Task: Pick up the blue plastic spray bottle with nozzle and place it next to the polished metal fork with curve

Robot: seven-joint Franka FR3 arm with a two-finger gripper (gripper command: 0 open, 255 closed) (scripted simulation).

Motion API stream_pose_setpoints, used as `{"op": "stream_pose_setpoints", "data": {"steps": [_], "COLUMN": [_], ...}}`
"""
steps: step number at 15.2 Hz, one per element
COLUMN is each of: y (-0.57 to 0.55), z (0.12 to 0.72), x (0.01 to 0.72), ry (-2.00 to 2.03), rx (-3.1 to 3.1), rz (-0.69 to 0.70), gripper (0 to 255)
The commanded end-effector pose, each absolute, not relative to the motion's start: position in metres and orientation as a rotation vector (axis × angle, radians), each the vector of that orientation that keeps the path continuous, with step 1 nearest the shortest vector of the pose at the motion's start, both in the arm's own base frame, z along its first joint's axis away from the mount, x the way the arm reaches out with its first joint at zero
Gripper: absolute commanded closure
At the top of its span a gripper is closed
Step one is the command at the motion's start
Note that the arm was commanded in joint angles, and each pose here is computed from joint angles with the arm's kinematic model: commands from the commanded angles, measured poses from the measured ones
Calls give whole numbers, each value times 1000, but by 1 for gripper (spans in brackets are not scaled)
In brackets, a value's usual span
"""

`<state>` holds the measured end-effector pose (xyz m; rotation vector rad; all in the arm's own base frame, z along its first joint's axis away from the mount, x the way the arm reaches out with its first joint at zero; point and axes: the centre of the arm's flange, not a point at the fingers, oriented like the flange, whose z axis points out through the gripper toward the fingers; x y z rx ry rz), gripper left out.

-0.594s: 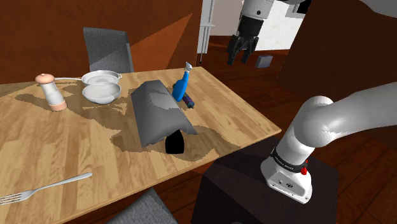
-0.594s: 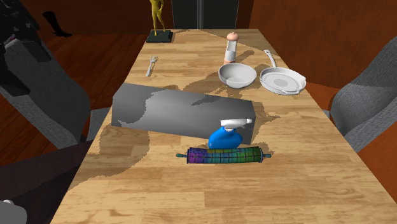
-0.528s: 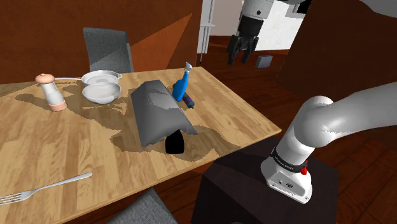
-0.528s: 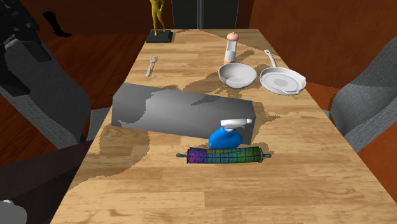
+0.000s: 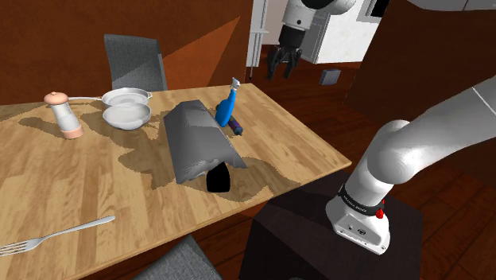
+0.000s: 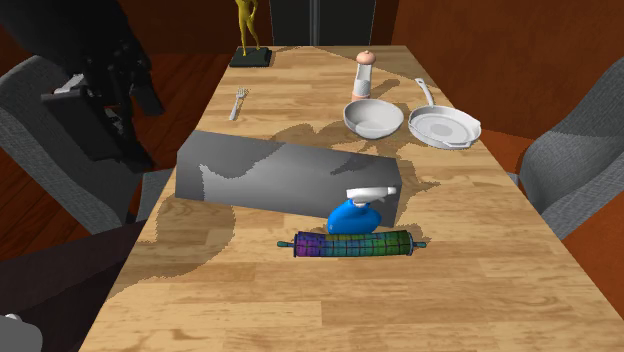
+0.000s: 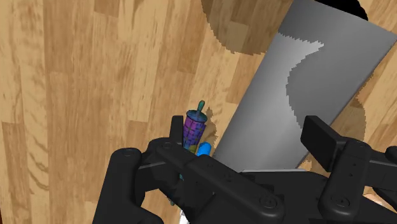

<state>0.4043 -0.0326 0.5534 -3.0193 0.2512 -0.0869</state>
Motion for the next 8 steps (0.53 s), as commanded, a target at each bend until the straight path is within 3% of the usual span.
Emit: {"op": "stream_pose_setpoints", "data": {"steps": [1,8], "y": [-42,-79], "z": [541,507], "x": [426,506], "ry": [251,248], "rx": [-3005,-2953], "rz": [-90,-98], "gripper": [0,0]}}
